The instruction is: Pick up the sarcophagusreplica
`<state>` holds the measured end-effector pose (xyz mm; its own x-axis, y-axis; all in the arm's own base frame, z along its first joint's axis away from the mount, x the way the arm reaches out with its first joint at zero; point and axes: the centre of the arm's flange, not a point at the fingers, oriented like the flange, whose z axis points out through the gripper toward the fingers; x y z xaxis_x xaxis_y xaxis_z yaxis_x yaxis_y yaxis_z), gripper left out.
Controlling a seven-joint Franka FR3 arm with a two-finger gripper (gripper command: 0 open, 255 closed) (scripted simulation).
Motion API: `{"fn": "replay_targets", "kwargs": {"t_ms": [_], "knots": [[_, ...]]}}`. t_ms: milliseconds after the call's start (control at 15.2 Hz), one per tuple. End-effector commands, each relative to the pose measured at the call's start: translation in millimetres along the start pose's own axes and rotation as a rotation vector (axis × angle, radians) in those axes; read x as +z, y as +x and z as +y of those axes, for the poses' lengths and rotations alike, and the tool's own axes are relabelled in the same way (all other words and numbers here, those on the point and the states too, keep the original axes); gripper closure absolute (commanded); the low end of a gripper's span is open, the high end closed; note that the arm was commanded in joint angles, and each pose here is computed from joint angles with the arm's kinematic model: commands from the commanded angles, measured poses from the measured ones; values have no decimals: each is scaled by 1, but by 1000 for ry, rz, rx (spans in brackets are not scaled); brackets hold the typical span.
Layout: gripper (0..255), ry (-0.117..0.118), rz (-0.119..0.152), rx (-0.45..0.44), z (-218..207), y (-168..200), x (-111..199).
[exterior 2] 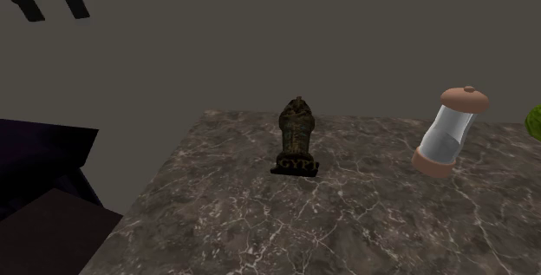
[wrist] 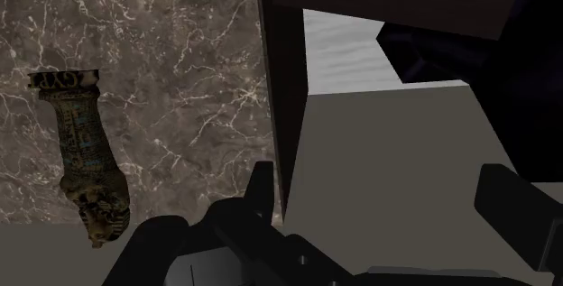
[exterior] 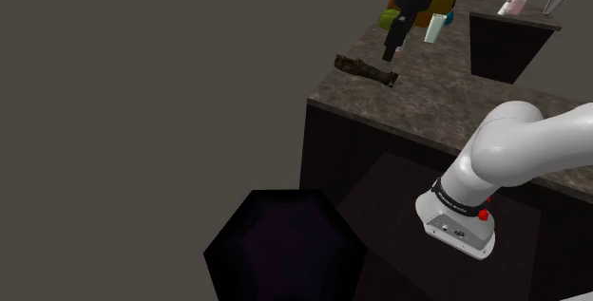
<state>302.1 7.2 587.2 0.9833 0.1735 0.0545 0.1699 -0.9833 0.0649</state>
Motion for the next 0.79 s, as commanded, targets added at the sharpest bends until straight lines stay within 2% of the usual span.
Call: {"fn": "replay_targets", "kwargs": {"t_ms": [0, 726], "knots": [[0, 0, 0, 0, 0, 0, 0], [0, 0, 39, -16, 117, 8, 85]]}}
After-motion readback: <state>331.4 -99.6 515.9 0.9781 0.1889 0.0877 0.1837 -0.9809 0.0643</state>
